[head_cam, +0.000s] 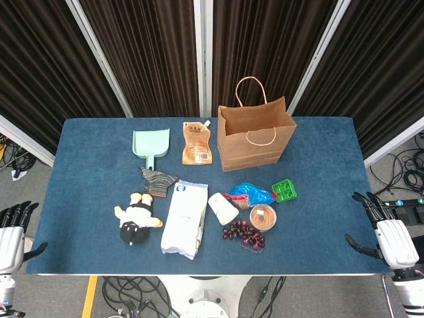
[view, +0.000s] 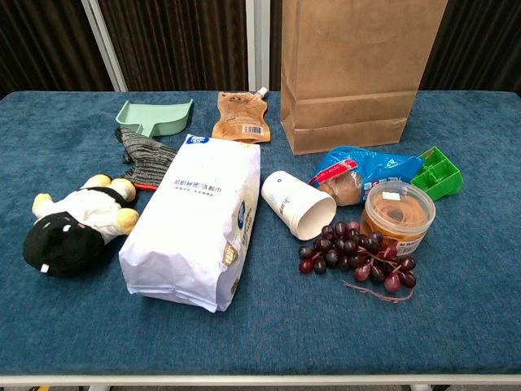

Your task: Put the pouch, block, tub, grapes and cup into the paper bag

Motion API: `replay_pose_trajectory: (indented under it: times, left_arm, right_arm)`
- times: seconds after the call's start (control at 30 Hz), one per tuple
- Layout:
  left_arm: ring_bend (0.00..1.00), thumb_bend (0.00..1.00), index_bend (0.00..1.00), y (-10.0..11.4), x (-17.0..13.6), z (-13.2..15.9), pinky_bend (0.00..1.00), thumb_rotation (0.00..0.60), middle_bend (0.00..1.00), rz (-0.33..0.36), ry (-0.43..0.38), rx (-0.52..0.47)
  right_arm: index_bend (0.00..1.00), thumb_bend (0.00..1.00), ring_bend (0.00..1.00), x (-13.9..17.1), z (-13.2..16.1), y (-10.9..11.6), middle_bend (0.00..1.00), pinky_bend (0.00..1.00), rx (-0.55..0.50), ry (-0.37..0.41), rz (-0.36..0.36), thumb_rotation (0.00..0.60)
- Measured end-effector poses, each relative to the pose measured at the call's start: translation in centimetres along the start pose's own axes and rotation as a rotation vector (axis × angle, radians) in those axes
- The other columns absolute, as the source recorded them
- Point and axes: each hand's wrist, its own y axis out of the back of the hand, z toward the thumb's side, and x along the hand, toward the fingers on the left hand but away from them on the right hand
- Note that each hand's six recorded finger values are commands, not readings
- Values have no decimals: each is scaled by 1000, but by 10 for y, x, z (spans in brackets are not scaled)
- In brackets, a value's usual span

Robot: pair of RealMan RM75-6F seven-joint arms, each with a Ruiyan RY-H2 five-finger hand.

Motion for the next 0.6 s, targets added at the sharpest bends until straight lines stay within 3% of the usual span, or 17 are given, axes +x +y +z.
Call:
replay_pose_trajectory:
  times: [0.47,0.6]
  left_arm:
    - [156,34,220,-3,8,4,152,600,240,-6,-16,4]
    - [156,34,220,-6,10,5,152,600,240,-15,-18,0]
  right_arm:
    - [0,176,0,-10,3,-6,154,121,13,7,25,600]
    - [0,128,0,-19,6,-10,152,121,55,18,55,600]
